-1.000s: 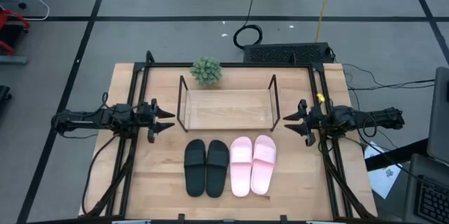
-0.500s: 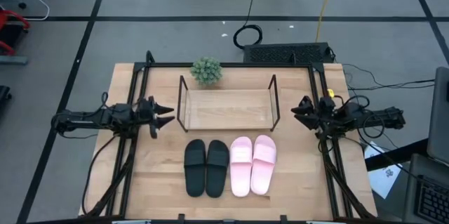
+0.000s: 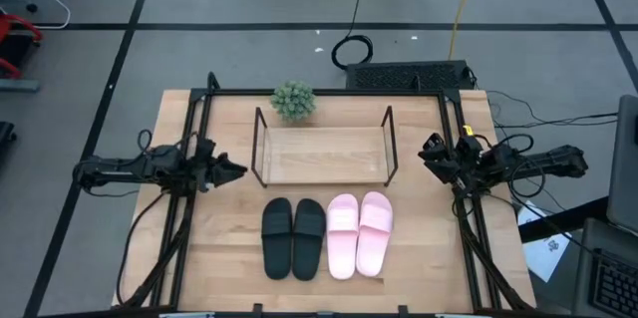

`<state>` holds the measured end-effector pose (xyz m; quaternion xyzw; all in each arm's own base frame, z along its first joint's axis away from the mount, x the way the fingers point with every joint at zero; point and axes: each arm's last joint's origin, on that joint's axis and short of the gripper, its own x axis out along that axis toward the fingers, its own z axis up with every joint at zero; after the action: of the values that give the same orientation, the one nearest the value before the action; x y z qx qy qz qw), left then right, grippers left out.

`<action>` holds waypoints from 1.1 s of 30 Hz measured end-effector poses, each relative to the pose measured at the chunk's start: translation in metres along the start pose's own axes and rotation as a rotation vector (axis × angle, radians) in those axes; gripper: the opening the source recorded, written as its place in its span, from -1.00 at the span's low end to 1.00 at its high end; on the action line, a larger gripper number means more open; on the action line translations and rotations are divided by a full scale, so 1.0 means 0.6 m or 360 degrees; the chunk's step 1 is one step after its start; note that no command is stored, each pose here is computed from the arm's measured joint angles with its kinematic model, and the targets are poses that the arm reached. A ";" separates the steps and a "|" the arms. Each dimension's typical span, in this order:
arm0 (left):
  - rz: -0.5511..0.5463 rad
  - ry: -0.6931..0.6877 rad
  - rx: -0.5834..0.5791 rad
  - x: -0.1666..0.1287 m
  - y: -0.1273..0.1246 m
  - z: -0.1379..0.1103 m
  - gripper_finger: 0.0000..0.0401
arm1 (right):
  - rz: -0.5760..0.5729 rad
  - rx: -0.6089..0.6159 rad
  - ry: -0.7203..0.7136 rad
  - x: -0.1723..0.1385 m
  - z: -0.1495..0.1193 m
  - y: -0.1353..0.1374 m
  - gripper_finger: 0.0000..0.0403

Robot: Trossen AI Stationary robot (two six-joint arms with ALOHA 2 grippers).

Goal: Pick and place slides into the shelf
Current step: Put the right pink slide on the shelf

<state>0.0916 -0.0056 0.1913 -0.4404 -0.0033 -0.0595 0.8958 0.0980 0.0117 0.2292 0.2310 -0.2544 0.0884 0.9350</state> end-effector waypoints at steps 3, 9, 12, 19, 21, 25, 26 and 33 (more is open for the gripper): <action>-0.0226 -0.0054 0.0000 -0.001 -0.020 0.009 -0.06 | 0.0077 -0.0020 -0.0029 0.006 0.001 0.003 -0.34; -0.0445 -0.0135 0.0151 -0.029 -0.096 0.056 -0.06 | 0.0275 -0.0118 -0.0073 0.047 0.035 0.037 -0.34; -0.0380 -0.0120 0.0222 -0.047 -0.138 0.088 -0.06 | 0.0377 -0.0187 -0.0031 0.082 0.060 0.064 -0.34; -0.0273 0.0062 0.0313 -0.043 -0.238 0.158 -0.06 | 0.0481 -0.0316 0.0273 0.180 0.109 0.139 -0.34; -0.0224 0.0155 0.0319 -0.028 -0.261 0.171 -0.06 | 0.0501 -0.0363 0.0328 0.207 0.118 0.163 -0.34; -0.0127 0.0368 0.0330 0.012 -0.303 0.185 -0.06 | 0.0514 -0.0426 0.0466 0.253 0.128 0.219 -0.34; -0.0109 0.0424 0.0331 0.022 -0.313 0.185 -0.06 | 0.0496 -0.0430 0.0519 0.261 0.126 0.233 -0.34; 0.0045 0.0723 0.0298 0.088 -0.379 0.166 -0.06 | 0.0283 -0.0461 0.0829 0.296 0.086 0.335 -0.34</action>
<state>0.1237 -0.0700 0.4350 -0.3309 0.1989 -0.1440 0.9112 0.1705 0.1722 0.4383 0.0419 -0.0355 0.1888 0.9805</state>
